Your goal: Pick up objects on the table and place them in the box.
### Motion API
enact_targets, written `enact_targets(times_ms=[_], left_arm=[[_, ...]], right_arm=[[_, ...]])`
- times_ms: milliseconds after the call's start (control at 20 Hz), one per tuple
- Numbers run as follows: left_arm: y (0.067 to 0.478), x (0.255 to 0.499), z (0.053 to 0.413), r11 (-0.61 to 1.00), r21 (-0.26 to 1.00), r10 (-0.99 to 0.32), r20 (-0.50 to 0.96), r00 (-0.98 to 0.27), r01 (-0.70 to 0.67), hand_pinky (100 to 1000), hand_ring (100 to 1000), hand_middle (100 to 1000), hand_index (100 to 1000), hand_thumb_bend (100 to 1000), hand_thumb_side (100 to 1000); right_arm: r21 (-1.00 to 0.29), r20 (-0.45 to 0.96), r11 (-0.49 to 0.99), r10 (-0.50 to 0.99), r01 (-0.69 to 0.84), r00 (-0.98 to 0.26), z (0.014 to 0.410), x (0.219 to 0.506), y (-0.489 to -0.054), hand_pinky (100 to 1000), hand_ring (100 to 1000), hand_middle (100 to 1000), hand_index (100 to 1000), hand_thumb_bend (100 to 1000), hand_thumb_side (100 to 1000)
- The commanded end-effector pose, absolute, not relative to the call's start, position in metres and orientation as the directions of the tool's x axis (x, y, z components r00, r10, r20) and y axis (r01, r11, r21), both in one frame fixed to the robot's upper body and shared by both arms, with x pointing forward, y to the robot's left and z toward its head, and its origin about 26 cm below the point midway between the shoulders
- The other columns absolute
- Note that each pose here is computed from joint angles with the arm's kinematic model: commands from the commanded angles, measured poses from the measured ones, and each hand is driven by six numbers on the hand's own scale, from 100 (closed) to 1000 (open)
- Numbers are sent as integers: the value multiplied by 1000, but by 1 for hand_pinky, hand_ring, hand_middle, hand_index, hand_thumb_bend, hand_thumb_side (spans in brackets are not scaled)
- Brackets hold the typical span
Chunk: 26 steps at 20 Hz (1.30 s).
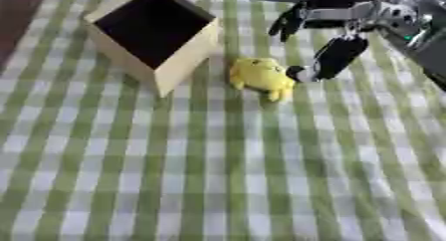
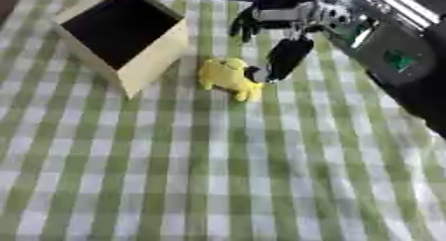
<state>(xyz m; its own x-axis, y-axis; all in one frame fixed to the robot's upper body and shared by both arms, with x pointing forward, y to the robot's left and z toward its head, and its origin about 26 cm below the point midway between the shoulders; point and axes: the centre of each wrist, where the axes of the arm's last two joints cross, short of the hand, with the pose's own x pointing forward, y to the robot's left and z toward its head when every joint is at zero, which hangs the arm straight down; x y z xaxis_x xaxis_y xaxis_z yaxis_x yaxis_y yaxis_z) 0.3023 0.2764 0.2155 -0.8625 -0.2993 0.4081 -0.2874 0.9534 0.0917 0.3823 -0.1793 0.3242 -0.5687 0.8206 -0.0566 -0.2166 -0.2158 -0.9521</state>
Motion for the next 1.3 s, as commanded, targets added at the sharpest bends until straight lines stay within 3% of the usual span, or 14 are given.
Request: enact_targets(times_ms=[50,400,650,1300], left_arm=[[277,300,221,953,99,-301,387,-871,-286,592,709,742,786,334,608],[277,300,221,953,99,-301,390,-870,-286,591,709,741,786,336,612],[276,300,220,953,100,-301,394,-869,-285,590,709,741,785,330,615],[273,301,220,956,97,-291,398,-870,-275,590,710,741,785,322,620]], right_arm=[[-958,-84,-221,823,-181,-562,335,382,-180,876,879,774,918,277,253],[-961,-85,-217,825,-173,-558,333,386,-180,874,880,772,916,265,279],[-961,-89,-218,828,-171,-553,329,395,-179,878,887,780,919,309,300],[-950,-123,-246,859,-191,-497,296,440,-180,880,896,793,926,378,304]])
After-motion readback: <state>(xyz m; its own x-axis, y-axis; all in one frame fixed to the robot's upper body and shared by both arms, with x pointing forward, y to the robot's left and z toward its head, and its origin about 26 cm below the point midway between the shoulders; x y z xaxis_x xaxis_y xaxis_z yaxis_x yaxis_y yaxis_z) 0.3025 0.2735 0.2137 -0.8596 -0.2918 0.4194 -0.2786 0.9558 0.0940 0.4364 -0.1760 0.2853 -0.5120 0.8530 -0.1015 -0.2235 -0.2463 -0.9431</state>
